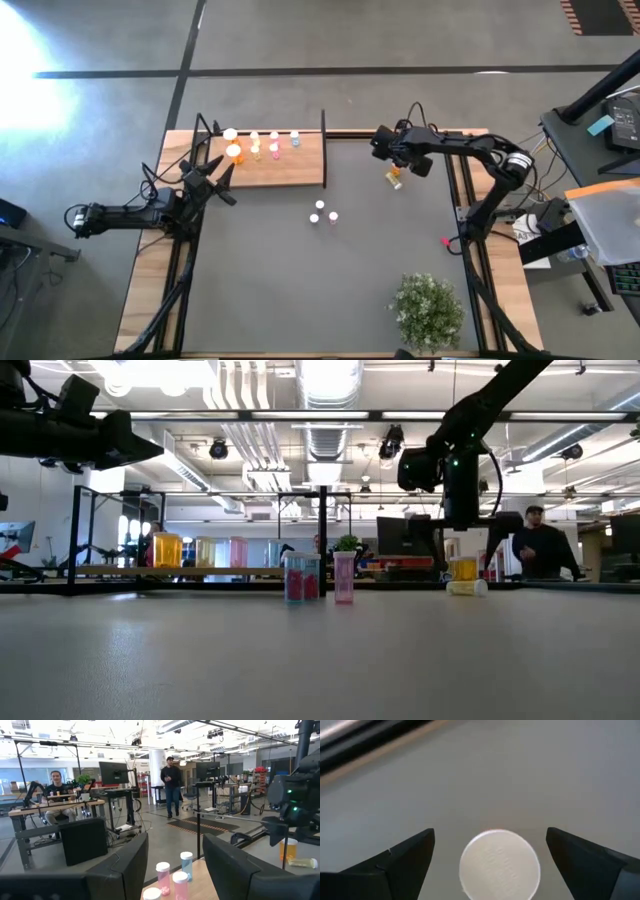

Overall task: Pick and place medicine bottles onto shelf by color
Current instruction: Move the orange pill bottle to the middle of the table

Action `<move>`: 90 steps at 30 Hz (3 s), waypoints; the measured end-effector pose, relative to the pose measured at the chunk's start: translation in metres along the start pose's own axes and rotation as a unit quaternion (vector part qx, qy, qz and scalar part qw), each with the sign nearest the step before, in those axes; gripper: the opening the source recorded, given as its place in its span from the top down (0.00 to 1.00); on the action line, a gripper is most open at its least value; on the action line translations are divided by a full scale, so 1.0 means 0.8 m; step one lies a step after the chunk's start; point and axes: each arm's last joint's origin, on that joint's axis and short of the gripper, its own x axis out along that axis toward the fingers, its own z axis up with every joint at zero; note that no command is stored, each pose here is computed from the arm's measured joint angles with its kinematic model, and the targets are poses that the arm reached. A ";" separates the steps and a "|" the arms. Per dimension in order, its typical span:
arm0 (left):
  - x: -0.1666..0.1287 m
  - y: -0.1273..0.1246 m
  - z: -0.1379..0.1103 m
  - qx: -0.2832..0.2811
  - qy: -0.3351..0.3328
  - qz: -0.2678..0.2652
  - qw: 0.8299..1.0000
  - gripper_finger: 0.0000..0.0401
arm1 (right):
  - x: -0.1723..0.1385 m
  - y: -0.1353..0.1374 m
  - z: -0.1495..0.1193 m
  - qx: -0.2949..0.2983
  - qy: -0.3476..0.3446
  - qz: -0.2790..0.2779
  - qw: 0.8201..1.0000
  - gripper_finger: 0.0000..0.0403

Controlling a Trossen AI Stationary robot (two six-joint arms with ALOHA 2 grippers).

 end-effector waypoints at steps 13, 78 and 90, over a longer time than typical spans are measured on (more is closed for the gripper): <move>0.000 0.000 0.000 0.000 0.000 0.000 1.000 0.57 | 0.012 0.003 -0.003 -0.001 0.015 -0.007 1.000 0.29; 0.000 0.000 0.000 0.000 0.000 0.000 1.000 0.57 | -0.085 0.126 -0.217 -0.237 0.019 0.101 0.966 0.52; 0.000 0.000 0.000 0.000 0.000 0.000 1.000 0.57 | -0.078 0.138 -0.227 -0.238 0.036 0.106 0.965 0.52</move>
